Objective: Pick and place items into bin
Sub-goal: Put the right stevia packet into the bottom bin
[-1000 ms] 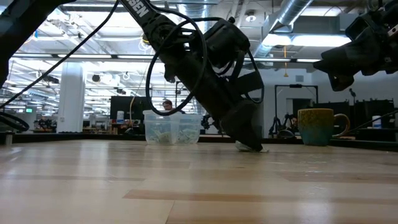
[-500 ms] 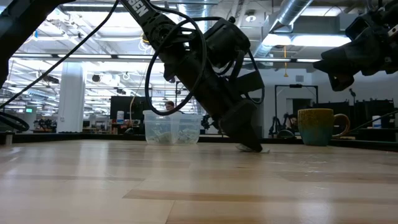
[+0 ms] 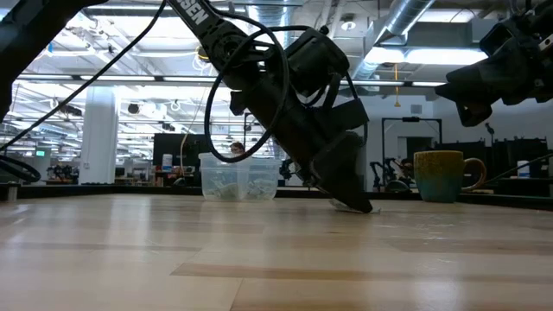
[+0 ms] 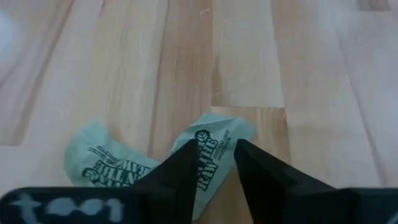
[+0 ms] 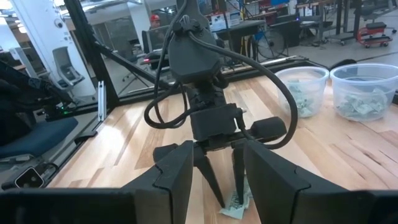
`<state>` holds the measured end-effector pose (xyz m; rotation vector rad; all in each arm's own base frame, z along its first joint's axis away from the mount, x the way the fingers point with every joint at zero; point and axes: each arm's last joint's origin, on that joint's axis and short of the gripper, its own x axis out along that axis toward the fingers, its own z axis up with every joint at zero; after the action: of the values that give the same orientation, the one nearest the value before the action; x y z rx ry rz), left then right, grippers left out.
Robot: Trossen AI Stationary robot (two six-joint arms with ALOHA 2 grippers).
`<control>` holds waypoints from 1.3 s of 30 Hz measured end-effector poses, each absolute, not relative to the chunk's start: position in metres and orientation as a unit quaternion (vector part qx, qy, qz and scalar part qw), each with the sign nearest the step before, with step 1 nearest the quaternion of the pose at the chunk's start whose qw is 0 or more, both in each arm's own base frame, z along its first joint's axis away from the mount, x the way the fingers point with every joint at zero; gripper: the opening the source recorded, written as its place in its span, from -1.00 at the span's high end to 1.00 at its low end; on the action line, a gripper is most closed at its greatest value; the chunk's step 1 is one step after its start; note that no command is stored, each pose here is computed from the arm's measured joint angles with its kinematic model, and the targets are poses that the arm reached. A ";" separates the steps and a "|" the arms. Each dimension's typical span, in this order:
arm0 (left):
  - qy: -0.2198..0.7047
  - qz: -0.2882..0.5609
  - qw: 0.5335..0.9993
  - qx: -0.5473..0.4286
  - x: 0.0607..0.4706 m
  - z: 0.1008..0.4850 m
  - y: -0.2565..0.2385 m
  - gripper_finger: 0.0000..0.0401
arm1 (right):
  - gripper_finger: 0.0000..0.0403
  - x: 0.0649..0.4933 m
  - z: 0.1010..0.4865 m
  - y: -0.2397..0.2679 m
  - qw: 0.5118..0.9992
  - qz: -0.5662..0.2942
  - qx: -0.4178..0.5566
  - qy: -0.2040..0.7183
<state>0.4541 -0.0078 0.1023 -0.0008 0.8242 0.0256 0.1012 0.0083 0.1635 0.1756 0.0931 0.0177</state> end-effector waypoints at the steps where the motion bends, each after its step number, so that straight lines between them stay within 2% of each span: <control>1: 0.402 0.007 0.916 -0.007 0.454 0.102 -0.008 0.45 | 0.33 0.101 0.164 0.008 0.995 0.009 0.088 0.046; 7: 0.416 -0.001 0.909 -0.028 0.452 0.099 -0.010 0.52 | 0.33 0.101 0.164 0.008 0.995 0.009 0.088 0.046; 14: 0.436 0.014 0.899 -0.039 0.448 0.097 -0.011 0.95 | 0.33 0.101 0.164 0.008 0.995 0.009 0.088 0.046; 25: 0.401 0.042 0.914 -0.039 0.450 0.109 -0.023 1.00 | 0.33 0.101 0.164 0.008 0.995 0.009 0.088 0.046; 39: 0.296 0.070 0.953 -0.005 0.447 0.182 -0.021 1.00 | 0.33 0.101 0.164 0.008 0.995 0.009 0.088 0.046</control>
<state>0.4469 -0.0212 0.1821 -0.0094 0.6021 0.1421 0.1012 0.0083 0.1636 0.1756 0.0929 0.0174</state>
